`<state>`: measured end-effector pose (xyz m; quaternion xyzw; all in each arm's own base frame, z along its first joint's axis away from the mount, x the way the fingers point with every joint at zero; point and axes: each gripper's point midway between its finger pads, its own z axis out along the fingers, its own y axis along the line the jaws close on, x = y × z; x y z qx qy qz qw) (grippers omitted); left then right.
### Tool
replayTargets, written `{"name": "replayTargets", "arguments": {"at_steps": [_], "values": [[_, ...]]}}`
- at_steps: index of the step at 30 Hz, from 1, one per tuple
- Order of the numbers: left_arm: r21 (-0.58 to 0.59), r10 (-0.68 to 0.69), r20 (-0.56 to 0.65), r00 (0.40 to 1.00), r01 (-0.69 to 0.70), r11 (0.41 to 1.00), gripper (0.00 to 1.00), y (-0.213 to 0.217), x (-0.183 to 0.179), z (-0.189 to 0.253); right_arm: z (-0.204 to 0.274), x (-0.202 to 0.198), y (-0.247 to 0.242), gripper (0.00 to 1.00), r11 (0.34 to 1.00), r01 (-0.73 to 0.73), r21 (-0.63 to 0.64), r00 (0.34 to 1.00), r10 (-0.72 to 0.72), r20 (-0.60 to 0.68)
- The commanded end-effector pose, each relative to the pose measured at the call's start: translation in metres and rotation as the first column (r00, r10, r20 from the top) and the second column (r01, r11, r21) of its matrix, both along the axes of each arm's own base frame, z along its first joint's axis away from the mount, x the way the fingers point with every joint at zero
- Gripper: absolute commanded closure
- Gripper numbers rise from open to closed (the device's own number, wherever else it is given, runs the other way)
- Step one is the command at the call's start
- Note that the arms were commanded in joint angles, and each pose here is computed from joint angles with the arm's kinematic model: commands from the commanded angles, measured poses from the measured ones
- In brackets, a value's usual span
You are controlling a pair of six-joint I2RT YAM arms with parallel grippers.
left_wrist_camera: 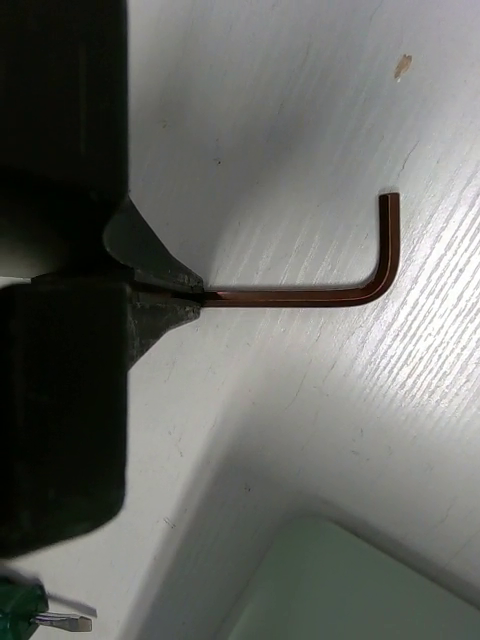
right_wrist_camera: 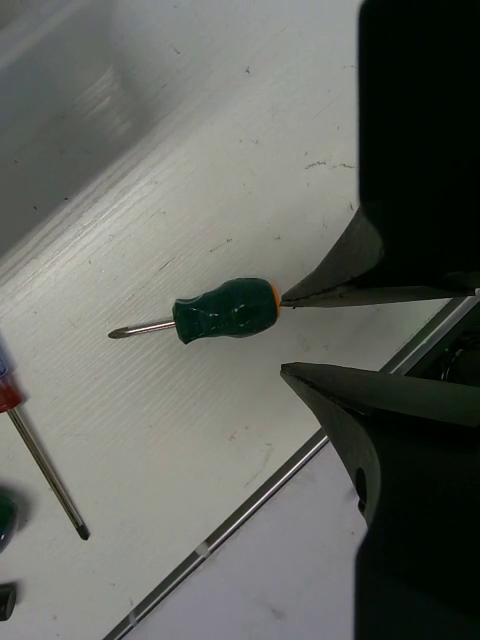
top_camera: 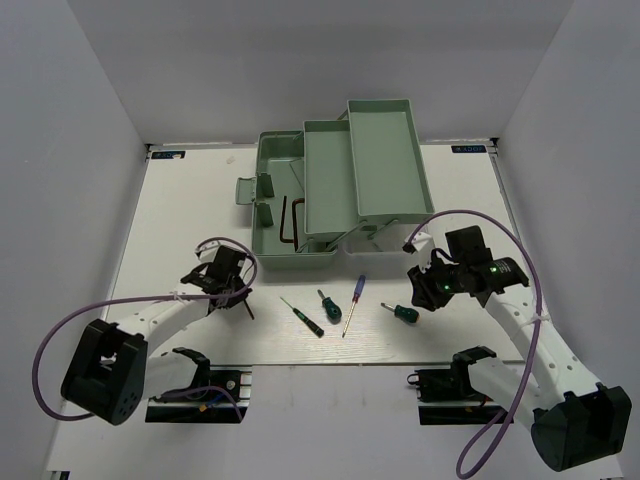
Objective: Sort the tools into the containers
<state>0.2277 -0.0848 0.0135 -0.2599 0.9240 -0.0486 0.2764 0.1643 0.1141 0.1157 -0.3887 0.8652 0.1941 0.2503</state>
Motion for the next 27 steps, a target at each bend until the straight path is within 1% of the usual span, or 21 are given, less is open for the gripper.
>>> {"name": "replayTargets", "arguments": {"at_steps": [1, 2, 3, 7, 9, 12, 13, 19, 20, 25, 27], "values": [[0.048, -0.048, -0.234, 0.971, 0.061, 0.997, 0.87, 0.011, -0.051, -0.031, 0.015, 0.007, 0.003, 0.65, 0.999, 0.013, 0.029, 0.999, -0.014, 0.036], [0.057, -0.045, -0.258, 0.965, 0.062, 0.996, 0.85, 0.011, -0.05, -0.031, 0.015, 0.007, 0.004, 0.65, 0.999, 0.014, 0.033, 0.999, -0.015, 0.036], [0.077, -0.048, -0.274, 0.961, 0.072, 0.994, 0.79, 0.013, -0.05, -0.032, 0.015, 0.006, 0.003, 0.65, 0.999, 0.018, 0.035, 0.999, -0.02, 0.033], [0.102, -0.058, -0.328, 0.943, 0.096, 0.99, 0.69, 0.016, -0.054, -0.039, 0.016, 0.006, 0.003, 0.65, 0.999, 0.02, 0.039, 0.999, -0.022, 0.039], [0.11, -0.063, -0.346, 0.936, 0.107, 0.988, 0.67, 0.017, -0.057, -0.042, 0.018, 0.008, 0.002, 0.63, 0.999, 0.025, 0.041, 0.998, -0.027, 0.048], [0.105, -0.065, -0.334, 0.94, 0.106, 0.989, 0.67, 0.016, -0.055, -0.044, 0.018, 0.008, 0.002, 0.63, 0.999, 0.029, 0.042, 0.998, -0.031, 0.05], [0.099, -0.068, -0.346, 0.936, 0.109, 0.989, 0.67, 0.016, -0.06, -0.046, 0.018, 0.008, 0.002, 0.63, 0.999, 0.028, 0.042, 0.998, -0.03, 0.051], [0.101, -0.067, -0.352, 0.934, 0.109, 0.989, 0.67, 0.015, -0.057, -0.049, 0.019, 0.011, 0.001, 0.63, 0.998, 0.035, 0.043, 0.997, -0.038, 0.062], [0.101, -0.067, -0.352, 0.934, 0.109, 0.989, 0.7, 0.015, -0.057, -0.049, 0.02, 0.012, 0.001, 0.63, 0.998, 0.034, 0.044, 0.997, -0.037, 0.066], [0.098, -0.068, -0.373, 0.925, 0.113, 0.989, 0.7, 0.015, -0.06, -0.052, 0.025, 0.014, 0.002, 0.63, 0.998, 0.042, 0.05, 0.996, -0.045, 0.071], [0.096, -0.07, -0.366, 0.928, 0.112, 0.989, 0.79, 0.014, -0.058, -0.052, 0.025, 0.014, 0.001, 0.63, 0.998, 0.045, 0.051, 0.997, -0.049, 0.067]]}}
